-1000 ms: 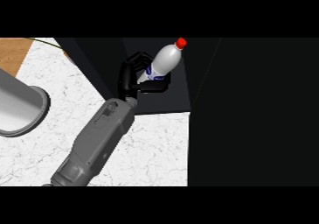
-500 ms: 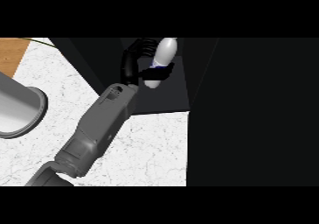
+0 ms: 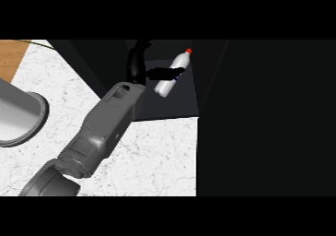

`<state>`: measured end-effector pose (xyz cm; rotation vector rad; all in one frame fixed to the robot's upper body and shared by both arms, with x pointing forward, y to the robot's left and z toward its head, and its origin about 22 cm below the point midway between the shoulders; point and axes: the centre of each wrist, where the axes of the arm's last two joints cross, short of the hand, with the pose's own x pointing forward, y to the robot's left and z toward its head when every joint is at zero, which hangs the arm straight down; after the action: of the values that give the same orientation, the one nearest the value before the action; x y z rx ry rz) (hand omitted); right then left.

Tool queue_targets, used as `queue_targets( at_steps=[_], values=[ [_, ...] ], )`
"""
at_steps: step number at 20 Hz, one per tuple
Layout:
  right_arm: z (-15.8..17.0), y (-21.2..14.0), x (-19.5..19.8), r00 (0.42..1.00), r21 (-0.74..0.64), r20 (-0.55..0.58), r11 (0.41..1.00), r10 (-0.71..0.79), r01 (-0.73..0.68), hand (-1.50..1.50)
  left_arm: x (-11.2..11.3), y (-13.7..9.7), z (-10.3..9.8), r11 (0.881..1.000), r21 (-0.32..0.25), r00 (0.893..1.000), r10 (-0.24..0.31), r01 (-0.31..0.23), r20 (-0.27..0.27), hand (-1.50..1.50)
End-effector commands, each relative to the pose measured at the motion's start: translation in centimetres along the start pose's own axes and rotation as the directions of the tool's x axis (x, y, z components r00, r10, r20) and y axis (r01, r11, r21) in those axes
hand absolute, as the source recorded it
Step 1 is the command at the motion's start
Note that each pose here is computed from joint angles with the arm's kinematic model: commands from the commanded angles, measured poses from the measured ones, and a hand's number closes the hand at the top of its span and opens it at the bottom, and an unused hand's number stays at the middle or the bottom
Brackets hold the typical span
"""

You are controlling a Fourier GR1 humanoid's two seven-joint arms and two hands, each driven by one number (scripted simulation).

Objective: Pick up the bottled water, place it into the cabinet and close the cabinet

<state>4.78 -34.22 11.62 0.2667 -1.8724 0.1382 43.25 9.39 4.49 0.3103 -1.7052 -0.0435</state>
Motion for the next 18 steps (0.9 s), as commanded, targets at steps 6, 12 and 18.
queue_targets(
  at_steps=[6,12,18],
  values=[
    [-0.3,1.5,1.9,0.999,0.032,0.046,0.999,-0.011,0.010,-1.50,1.8,-0.6,-0.7,0.992,-0.043,0.985,0.121,-0.116,0.123,-1.50],
    [-0.9,1.5,2.1,0.999,0.049,0.050,0.999,-0.007,0.005,-1.50,0.4,-0.3,0.0,0.982,-0.090,0.968,0.179,-0.165,0.176,-1.50],
    [-0.9,1.7,2.4,1.000,0.029,0.027,1.000,0.007,-0.007,-1.50,1.8,-0.8,-0.2,0.969,-0.096,0.956,0.240,-0.226,0.170,-1.50]
  ],
)
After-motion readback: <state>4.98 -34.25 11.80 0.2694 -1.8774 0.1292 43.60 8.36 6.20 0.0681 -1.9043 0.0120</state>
